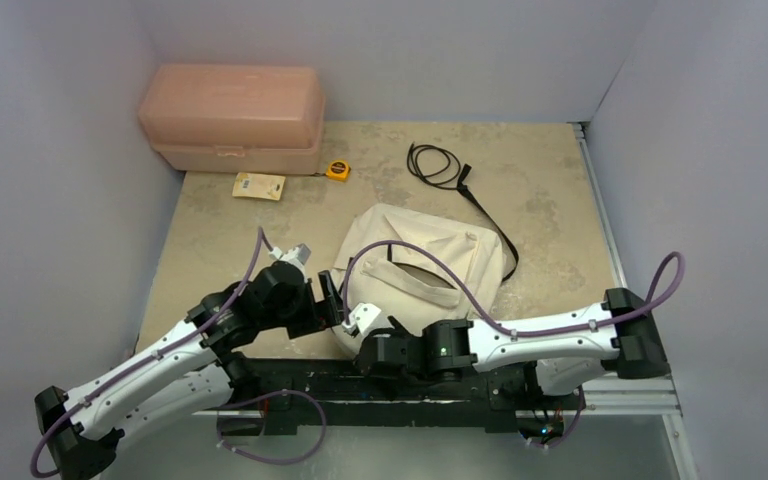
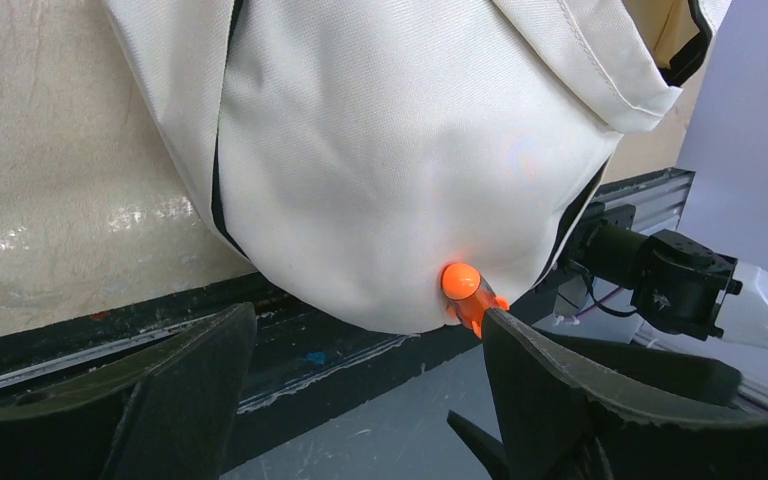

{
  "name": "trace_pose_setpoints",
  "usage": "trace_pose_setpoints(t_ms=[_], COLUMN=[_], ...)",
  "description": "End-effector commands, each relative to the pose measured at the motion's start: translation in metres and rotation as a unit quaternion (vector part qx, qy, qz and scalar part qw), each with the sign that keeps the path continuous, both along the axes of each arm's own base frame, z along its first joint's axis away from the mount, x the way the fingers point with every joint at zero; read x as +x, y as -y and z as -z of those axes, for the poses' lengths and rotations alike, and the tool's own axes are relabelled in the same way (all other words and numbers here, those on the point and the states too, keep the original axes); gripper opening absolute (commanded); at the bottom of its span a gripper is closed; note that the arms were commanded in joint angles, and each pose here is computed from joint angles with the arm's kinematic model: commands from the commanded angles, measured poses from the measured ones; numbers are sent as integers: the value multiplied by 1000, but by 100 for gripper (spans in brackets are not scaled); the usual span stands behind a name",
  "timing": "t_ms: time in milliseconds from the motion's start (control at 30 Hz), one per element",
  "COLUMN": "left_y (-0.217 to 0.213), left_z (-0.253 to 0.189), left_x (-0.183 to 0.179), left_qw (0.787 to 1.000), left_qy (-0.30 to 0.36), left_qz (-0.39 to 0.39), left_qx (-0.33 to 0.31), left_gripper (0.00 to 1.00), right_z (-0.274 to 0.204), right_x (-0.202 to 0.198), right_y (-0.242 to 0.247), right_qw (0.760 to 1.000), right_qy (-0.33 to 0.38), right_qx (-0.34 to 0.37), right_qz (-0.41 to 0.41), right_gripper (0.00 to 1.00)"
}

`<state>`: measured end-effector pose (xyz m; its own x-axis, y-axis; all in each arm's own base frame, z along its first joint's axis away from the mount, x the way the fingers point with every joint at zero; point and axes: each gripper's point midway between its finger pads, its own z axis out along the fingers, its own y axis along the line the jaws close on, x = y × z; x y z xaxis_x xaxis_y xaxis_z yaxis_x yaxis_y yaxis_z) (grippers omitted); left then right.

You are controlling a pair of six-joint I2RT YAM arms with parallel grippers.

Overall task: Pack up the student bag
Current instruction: Pick up the stationery from the center of the board.

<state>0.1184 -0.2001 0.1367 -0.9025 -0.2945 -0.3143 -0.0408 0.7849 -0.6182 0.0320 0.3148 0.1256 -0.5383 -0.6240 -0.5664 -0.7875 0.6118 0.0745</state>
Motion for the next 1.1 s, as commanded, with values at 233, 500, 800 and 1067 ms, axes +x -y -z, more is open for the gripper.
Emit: trace_pose_setpoints(t_ms=[233,500,800,1067], left_y=[-4,1,1,54], left_z=[-1,-10,-38,-112], left_x=[-3,2,25,96], left_qw=[1000,1000,997,962], left_qy=[4,14,74,239], left_qz=[-10,-4,8,120], left_qx=[-15,-19,13,59], left_gripper=[83,83,83,84], right_z=[23,35,10,-54], right_x=[37,49,62,102], right_y=[23,23,39,65], right_qw=[988,982,973,959], right_qy=[104,138,168,139], right_qx=[-78,-84,-65,85], right_qz=[87,101,145,232], right_gripper=[59,40,21,18])
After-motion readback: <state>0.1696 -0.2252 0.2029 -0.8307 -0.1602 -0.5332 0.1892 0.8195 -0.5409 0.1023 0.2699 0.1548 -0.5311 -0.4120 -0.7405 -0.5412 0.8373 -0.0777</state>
